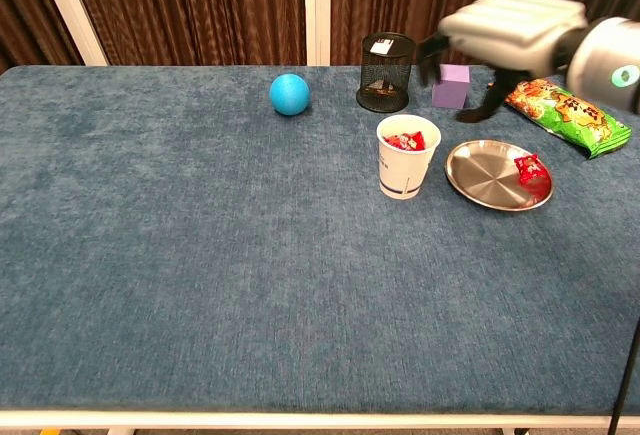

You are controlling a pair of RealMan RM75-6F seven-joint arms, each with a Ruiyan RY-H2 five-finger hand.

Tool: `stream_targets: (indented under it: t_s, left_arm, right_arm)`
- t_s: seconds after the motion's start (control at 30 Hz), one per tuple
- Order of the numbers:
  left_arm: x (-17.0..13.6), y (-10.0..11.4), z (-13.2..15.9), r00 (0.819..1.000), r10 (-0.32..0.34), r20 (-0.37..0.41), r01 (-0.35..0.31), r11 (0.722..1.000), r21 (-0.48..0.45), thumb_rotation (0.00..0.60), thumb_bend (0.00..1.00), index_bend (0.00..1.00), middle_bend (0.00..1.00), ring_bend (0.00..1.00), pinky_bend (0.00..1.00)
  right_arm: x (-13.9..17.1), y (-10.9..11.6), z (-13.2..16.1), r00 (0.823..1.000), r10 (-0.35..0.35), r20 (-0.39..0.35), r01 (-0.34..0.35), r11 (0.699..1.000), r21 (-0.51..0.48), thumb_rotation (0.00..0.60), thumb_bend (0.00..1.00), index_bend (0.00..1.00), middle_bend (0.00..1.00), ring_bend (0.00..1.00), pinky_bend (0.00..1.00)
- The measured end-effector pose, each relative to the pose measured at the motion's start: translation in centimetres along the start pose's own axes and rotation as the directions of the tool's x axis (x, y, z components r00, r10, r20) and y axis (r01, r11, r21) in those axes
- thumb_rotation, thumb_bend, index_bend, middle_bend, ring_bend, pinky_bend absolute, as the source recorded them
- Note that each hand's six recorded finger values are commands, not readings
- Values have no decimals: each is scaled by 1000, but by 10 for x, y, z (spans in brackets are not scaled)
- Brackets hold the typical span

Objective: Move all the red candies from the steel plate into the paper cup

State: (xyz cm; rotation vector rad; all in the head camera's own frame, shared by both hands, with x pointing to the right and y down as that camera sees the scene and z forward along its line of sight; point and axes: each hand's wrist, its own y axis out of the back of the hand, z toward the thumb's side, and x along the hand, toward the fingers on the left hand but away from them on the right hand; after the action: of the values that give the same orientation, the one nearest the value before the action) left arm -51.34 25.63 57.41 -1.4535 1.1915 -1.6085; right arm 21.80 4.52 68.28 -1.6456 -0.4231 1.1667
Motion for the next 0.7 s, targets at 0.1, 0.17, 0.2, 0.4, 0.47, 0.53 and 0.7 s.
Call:
stream_targets:
  t_s: [0.1,0.17,0.2,0.4,0.47,0.53,0.7]
  left_arm:
    - [1,-1,1,1000,0,4,0,1000,-2,600,0,287,248,141,210]
    - [1,-1,2,1000,0,7,0,1000,-4,600,0,287,248,142,210]
    - [1,-2,2,1000,-1,10,1,1000,-4,600,0,287,248,142,210]
    - [-1,-3,3,1000,-1,16,1,1000,-4,600,0,287,248,141,210]
    - [-1,-3,3,1000,-2,15,2,1000,-2,600,0,288,248,141,210]
    - [-1,-3,3,1000,-4,13,4,1000,-2,600,0,288,248,141,210]
    - [0,-3,4,1000,-6,13,6,1000,-1,600,0,287,248,141,210]
  right_arm:
    - [9,-7,-25,997,27,68,-28,1000,2,600,81,393,407,188,358]
    - [17,-16,-44,991,60,121,-61,998,5,600,83,402,410,188,358]
    - [19,-19,-48,989,69,133,-70,998,6,600,86,406,412,188,358]
    - [29,-52,-76,963,162,214,-168,986,8,600,156,416,417,188,359]
    - [31,-64,-77,956,191,221,-198,980,10,600,158,416,417,188,359]
    - [31,-74,-76,952,212,222,-219,976,9,600,158,417,417,188,359]
    - [29,-92,-73,945,241,219,-249,969,6,600,158,420,417,188,358]
